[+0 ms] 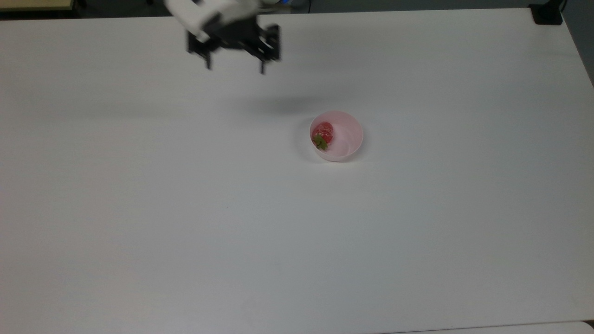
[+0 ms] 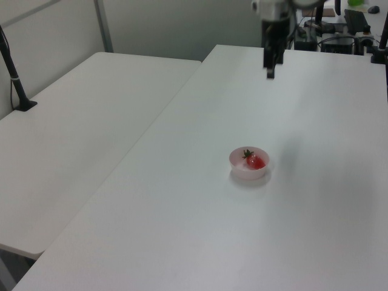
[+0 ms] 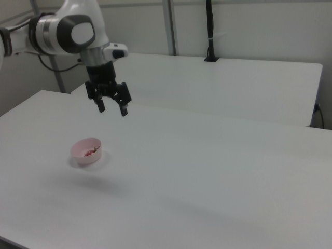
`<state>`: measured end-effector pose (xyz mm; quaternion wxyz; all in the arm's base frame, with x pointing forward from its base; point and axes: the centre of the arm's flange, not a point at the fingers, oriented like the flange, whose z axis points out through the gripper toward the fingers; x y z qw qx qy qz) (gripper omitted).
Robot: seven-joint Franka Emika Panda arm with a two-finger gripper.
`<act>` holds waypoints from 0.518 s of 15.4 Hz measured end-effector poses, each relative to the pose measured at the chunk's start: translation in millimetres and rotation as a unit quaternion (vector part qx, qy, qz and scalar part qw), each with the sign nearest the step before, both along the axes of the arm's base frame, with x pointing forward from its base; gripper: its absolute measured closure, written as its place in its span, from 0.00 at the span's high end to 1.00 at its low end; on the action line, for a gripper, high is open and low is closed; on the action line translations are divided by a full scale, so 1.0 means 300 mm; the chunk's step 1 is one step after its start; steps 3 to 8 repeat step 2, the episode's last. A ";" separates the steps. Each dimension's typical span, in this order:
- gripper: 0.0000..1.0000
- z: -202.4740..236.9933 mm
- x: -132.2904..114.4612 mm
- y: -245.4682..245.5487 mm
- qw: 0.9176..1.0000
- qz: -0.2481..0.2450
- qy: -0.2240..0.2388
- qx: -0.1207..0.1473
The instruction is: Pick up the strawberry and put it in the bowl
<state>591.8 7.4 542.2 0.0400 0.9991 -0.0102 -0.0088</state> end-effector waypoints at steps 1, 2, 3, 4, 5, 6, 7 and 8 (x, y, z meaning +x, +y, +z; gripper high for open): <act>1.00 0.029 -0.018 -0.046 1.000 -0.007 -0.002 0.001; 1.00 0.045 -0.031 -0.074 1.000 -0.014 -0.002 0.002; 1.00 0.045 -0.031 -0.074 1.000 -0.014 -0.002 0.002; 1.00 0.045 -0.031 -0.074 1.000 -0.014 -0.002 0.002; 1.00 0.045 -0.031 -0.074 1.000 -0.014 -0.002 0.002; 1.00 0.045 -0.031 -0.074 1.000 -0.014 -0.002 0.002; 1.00 0.045 -0.031 -0.074 1.000 -0.014 -0.002 0.002; 1.00 0.045 -0.031 -0.074 1.000 -0.014 -0.002 0.002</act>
